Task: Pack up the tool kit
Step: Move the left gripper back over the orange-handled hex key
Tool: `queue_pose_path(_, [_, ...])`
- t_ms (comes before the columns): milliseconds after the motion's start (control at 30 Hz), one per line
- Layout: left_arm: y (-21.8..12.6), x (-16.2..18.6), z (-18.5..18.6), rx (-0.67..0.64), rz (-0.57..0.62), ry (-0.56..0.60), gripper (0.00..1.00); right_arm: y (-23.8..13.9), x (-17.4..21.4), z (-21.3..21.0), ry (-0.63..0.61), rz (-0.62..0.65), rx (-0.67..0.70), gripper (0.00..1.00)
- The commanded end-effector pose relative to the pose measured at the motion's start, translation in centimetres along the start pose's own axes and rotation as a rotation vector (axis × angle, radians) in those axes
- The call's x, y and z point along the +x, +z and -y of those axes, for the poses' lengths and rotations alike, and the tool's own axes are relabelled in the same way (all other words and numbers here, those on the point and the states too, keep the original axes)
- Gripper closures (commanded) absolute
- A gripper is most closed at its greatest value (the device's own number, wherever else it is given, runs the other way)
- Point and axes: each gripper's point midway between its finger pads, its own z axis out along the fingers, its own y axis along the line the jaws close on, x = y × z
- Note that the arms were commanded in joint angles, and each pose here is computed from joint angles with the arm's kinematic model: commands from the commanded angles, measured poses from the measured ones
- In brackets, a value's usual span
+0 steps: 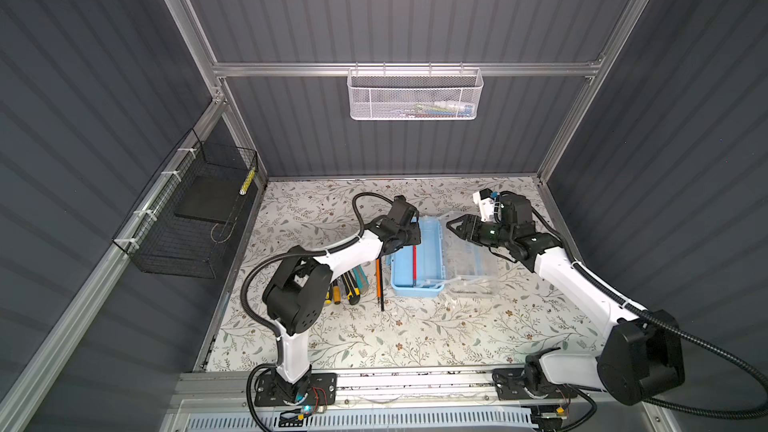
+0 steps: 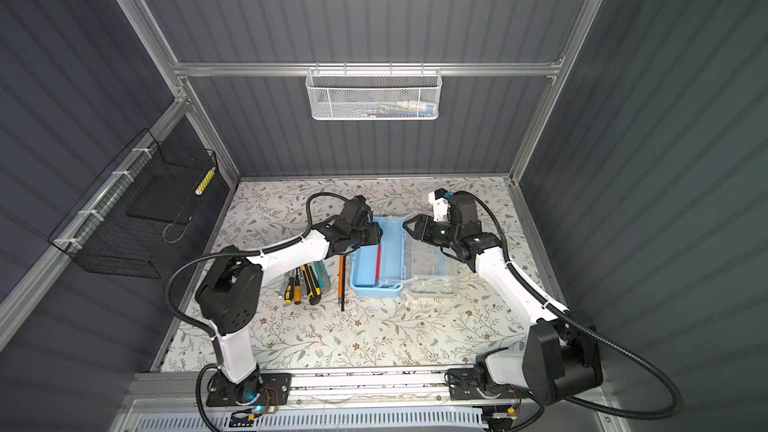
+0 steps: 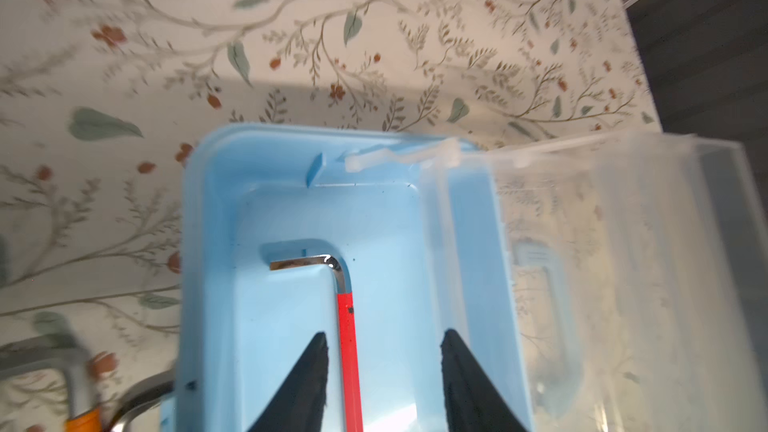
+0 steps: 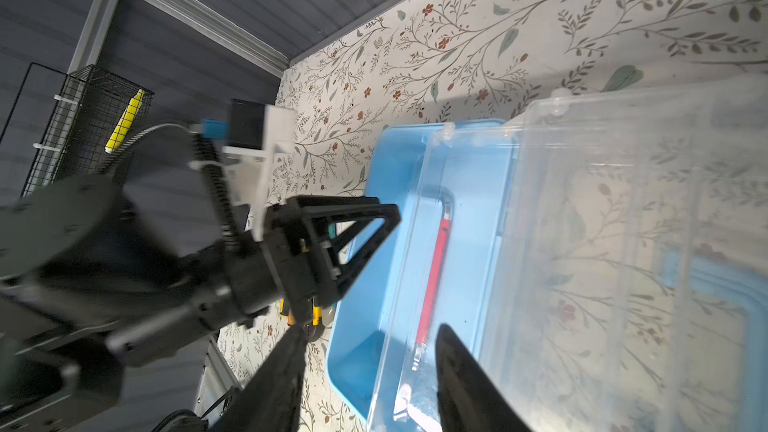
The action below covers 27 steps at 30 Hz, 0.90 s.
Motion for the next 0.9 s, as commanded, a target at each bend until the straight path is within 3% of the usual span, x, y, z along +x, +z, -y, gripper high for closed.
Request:
queue_pose_path(0, [-3.7,-1.9,-1.4,-0.086,0.066,0.076,0.52,-1.2,-0.9,-1.0,-0.038,0.033,0.003,0.49])
queue_pose_path(367, [-7.4,2.7,-9.5,-0.279,0.015,0.029,0.52,-2.0,-0.4,-2.0,-0.091,0.032,0.067,0.49])
queue_pose_path(600, [-6.7,6.3,-12.7,-0.329,-0.058,-0.013,0.56,-0.8,0.8,-1.6,-0.072,-0.008,0.08,0.5])
queue_pose_path(867, [-4.5,8.0,-13.4,-0.33,-0.106,-0.018,0.65,0.2,1.5,-0.9,-0.052,-0.038,0.089,0.5])
